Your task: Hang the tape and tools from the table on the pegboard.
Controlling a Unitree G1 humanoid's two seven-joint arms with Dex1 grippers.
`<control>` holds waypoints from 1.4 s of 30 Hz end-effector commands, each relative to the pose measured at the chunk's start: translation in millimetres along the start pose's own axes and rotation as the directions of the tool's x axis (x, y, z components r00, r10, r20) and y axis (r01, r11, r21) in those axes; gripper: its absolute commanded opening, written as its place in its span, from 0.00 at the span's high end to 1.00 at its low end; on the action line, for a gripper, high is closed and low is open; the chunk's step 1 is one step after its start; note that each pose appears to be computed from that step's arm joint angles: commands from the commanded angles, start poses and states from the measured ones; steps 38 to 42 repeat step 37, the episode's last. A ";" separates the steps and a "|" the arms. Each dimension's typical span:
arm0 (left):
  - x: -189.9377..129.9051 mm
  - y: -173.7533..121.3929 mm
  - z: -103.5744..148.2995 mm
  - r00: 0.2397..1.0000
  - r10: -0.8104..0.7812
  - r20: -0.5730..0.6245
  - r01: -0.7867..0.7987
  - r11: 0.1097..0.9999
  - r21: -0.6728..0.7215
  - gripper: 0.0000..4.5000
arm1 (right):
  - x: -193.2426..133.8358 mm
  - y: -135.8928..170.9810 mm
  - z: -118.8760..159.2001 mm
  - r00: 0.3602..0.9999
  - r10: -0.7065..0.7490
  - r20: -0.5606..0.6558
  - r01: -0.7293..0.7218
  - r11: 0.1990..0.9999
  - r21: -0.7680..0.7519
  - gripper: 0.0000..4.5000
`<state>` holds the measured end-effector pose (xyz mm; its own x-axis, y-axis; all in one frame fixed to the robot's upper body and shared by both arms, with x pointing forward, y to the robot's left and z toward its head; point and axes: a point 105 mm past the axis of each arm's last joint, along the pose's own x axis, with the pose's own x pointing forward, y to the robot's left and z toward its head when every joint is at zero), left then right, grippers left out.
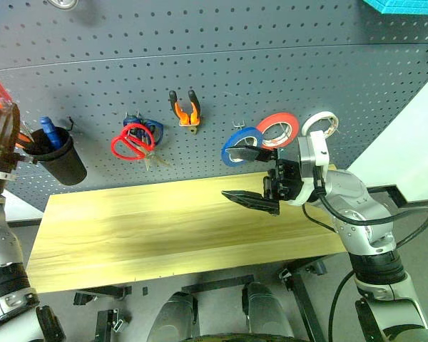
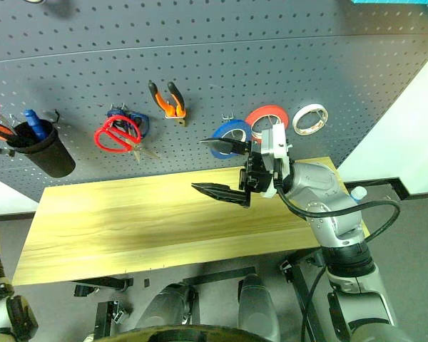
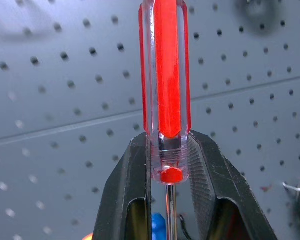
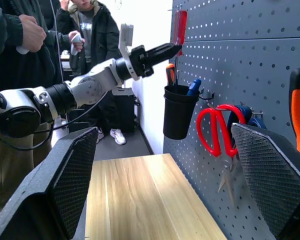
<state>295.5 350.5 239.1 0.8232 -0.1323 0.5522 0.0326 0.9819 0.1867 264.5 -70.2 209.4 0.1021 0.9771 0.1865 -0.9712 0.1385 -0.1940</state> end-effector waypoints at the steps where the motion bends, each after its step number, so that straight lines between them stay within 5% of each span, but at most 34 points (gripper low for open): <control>1: 7.0 -6.1 11.3 0.998 -0.022 0.051 0.022 1.000 0.001 0.58 | 1.0 5.8 12.3 1.000 0.023 0.019 -0.022 0.998 -0.057 0.00; 6: 5.5 -7.5 13.5 0.998 0.000 0.063 -0.002 1.000 0.020 0.20 | -0.2 5.6 11.0 1.000 0.015 0.013 -0.015 0.999 -0.052 0.00; 17: -19.8 -40.8 46.7 0.987 -0.135 0.088 0.142 0.987 -0.074 0.20 | -10.0 3.1 6.7 1.000 -0.014 -0.011 0.014 0.999 -0.048 0.00; 22: -56.6 -78.3 11.0 0.933 -0.307 -0.186 0.293 0.951 -0.100 0.20 | -26.6 -7.3 -6.8 0.993 -0.077 -0.084 0.073 0.996 -0.052 0.00; 27: -87.9 -83.9 -50.7 0.851 -0.230 -0.473 0.218 0.973 -0.082 0.20 | -43.9 -18.9 -31.9 0.970 -0.159 -0.182 0.151 0.987 -0.057 0.00; 36: -131.8 -152.2 -81.3 0.802 -0.383 -0.458 0.351 0.923 -0.157 0.20 | -115.7 -16.1 -94.5 0.845 -0.387 -0.369 0.382 0.920 -0.090 0.00; 42: -134.3 -155.5 -82.3 0.803 -0.388 -0.452 0.355 0.921 -0.160 0.20 | -122.4 -14.4 -97.7 0.835 -0.406 -0.372 0.403 0.911 -0.090 0.00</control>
